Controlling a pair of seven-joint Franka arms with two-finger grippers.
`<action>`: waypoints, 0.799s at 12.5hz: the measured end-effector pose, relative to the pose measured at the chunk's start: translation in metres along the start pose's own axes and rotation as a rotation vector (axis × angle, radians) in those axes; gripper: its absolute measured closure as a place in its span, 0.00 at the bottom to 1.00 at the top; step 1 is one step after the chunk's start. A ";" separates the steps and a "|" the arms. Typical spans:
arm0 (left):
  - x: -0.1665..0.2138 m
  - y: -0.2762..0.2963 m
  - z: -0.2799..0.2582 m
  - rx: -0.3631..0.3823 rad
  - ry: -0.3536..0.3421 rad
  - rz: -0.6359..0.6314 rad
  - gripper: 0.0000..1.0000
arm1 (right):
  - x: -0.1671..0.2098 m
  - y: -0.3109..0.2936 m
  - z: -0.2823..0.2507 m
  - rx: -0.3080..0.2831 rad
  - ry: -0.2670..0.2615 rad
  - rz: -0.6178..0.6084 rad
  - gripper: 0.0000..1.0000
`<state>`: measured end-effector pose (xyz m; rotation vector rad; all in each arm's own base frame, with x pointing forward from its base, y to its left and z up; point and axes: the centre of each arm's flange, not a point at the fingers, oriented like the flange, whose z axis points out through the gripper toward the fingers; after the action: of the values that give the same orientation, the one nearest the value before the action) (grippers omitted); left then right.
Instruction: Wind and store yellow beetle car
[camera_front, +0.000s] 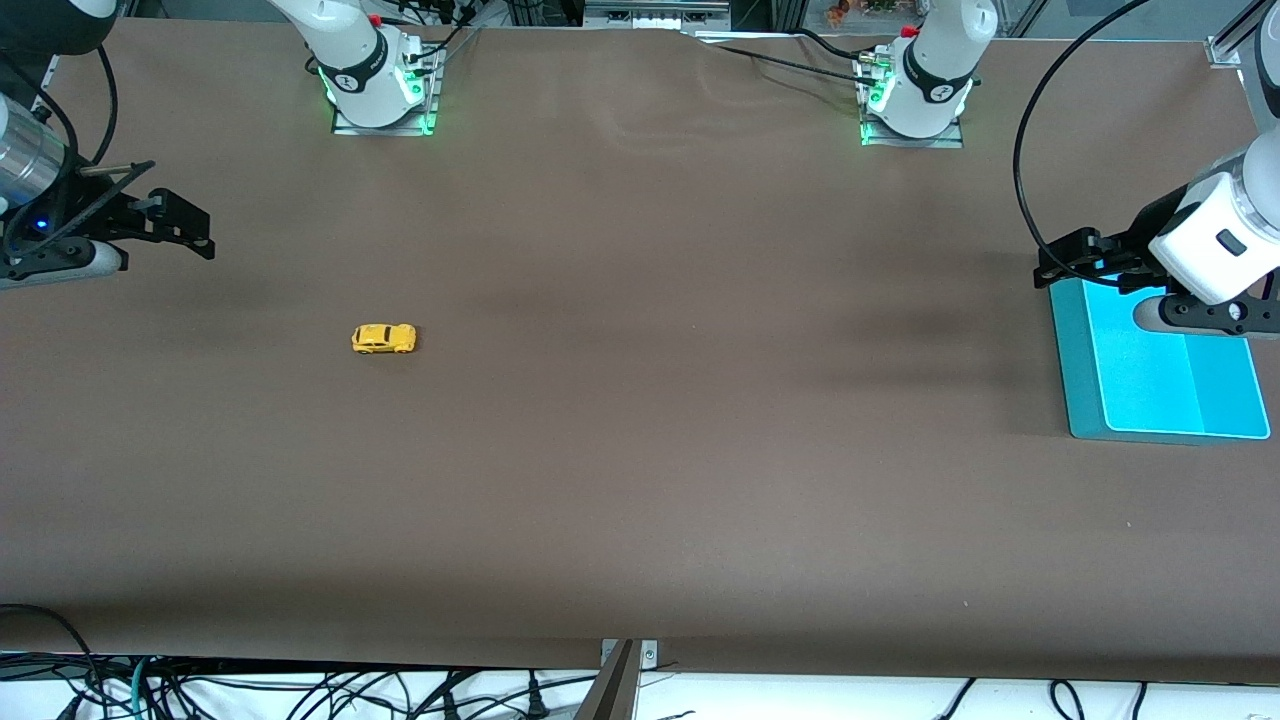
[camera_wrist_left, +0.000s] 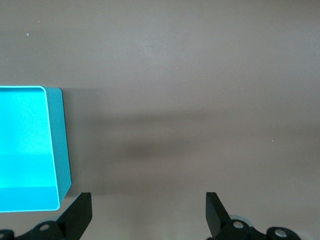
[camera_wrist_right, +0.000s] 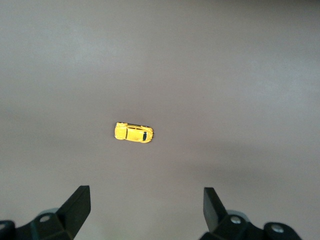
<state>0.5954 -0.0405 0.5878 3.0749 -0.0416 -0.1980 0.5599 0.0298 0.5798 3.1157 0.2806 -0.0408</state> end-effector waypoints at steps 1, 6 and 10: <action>0.000 0.000 0.000 0.000 0.000 0.000 0.00 | 0.001 -0.007 0.000 -0.009 -0.001 -0.007 0.00; 0.000 0.000 0.000 0.000 0.000 0.000 0.00 | 0.002 -0.010 0.003 -0.030 -0.009 0.021 0.00; 0.000 -0.001 0.000 0.000 0.000 -0.001 0.00 | 0.001 -0.007 0.004 -0.034 -0.014 0.027 0.00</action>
<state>0.5955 -0.0398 0.5878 3.0749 -0.0398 -0.1981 0.5599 0.0368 0.5760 3.0836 0.2362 -0.0562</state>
